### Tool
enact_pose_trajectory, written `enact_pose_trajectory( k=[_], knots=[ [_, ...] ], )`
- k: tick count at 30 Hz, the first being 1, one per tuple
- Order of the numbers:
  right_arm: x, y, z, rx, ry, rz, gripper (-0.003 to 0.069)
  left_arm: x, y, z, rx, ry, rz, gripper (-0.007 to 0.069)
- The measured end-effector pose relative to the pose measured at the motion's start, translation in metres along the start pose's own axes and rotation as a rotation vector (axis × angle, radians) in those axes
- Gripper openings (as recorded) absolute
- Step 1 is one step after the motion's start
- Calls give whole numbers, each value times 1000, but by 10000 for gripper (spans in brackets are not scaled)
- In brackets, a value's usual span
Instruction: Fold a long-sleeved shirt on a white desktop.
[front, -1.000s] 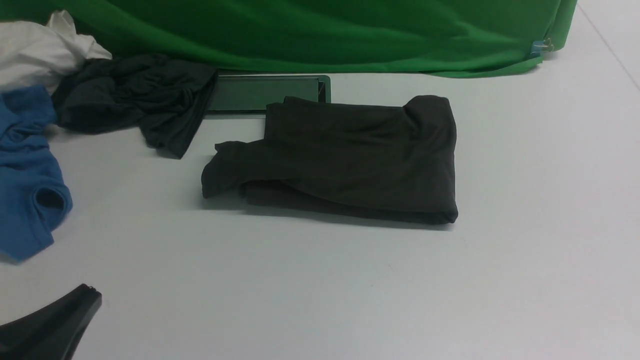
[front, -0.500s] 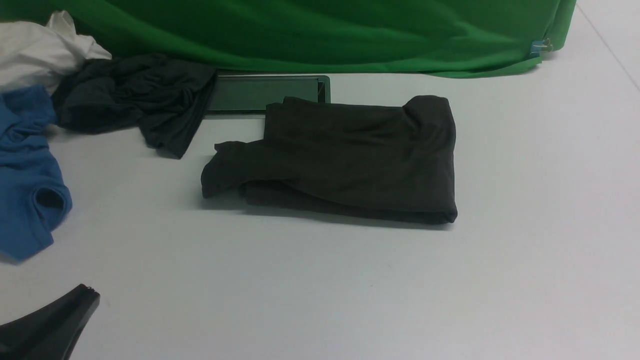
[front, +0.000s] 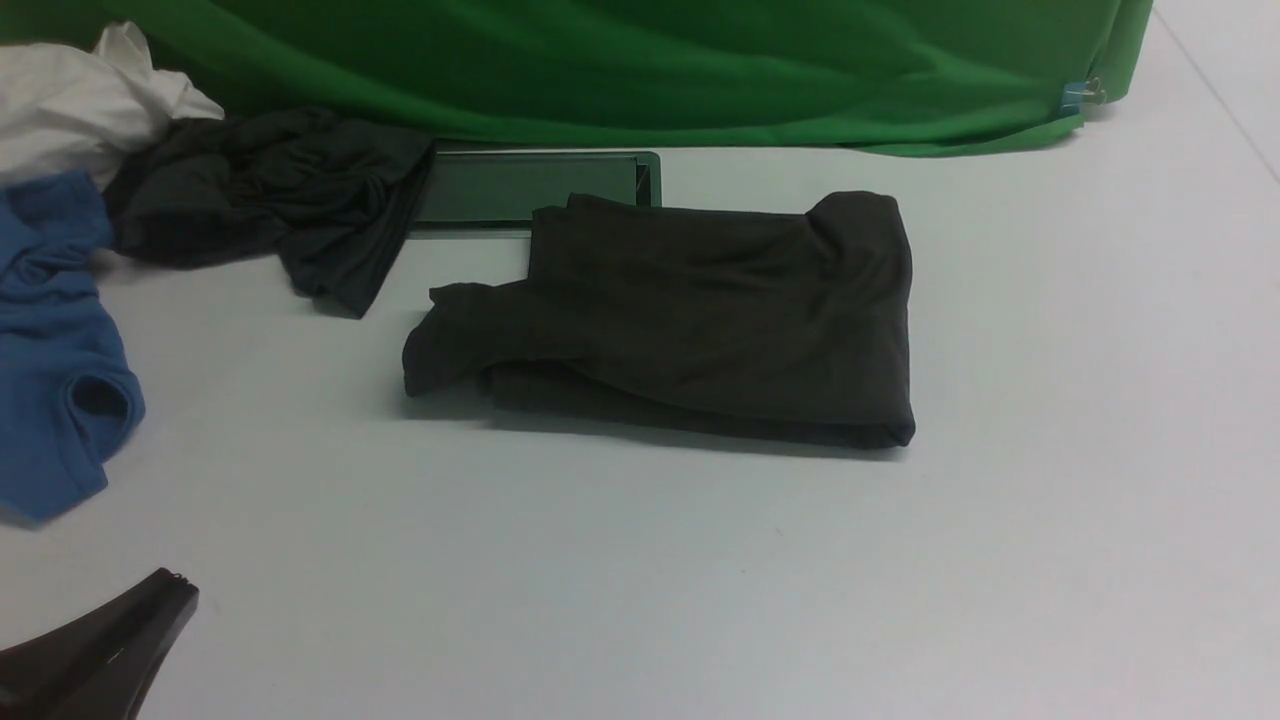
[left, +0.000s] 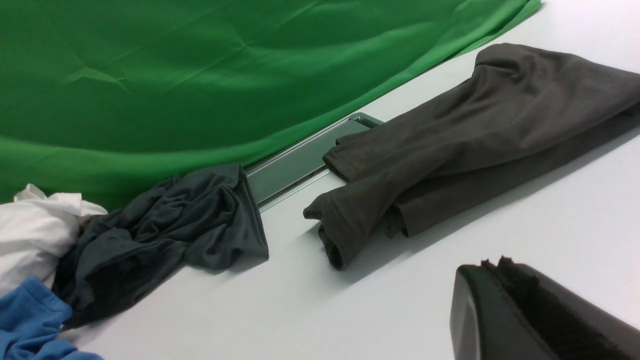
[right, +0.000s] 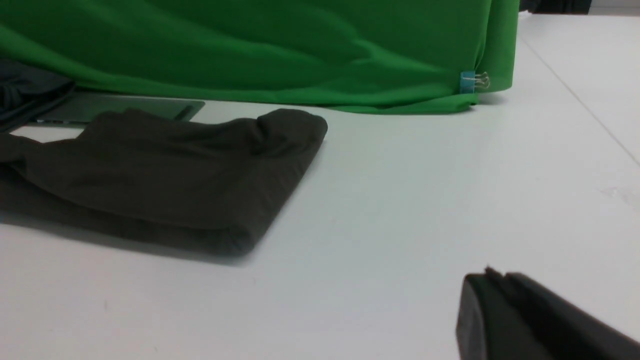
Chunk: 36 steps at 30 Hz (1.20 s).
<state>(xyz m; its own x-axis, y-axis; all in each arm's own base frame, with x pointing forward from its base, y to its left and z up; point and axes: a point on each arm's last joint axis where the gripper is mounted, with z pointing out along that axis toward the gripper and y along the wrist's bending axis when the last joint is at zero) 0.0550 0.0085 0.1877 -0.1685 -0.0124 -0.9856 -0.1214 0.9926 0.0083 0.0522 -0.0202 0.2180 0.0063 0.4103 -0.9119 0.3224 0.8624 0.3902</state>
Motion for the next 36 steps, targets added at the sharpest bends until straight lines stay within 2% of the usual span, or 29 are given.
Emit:
enact_pose_trajectory(
  k=[27,31,32,36],
  knots=[
    [0,0,0,5,-2,4,93,0,0,0,-5,-5,0,20],
    [0,0,0,5,-2,4,97,-4,7,0,-84,-82,-161,20],
    [0,0,0,5,-2,4,99,-6,12,0,-146,-135,-247,20],
    [0,0,0,5,-2,4,104,-2,19,0,-272,-189,-294,20]
  ],
)
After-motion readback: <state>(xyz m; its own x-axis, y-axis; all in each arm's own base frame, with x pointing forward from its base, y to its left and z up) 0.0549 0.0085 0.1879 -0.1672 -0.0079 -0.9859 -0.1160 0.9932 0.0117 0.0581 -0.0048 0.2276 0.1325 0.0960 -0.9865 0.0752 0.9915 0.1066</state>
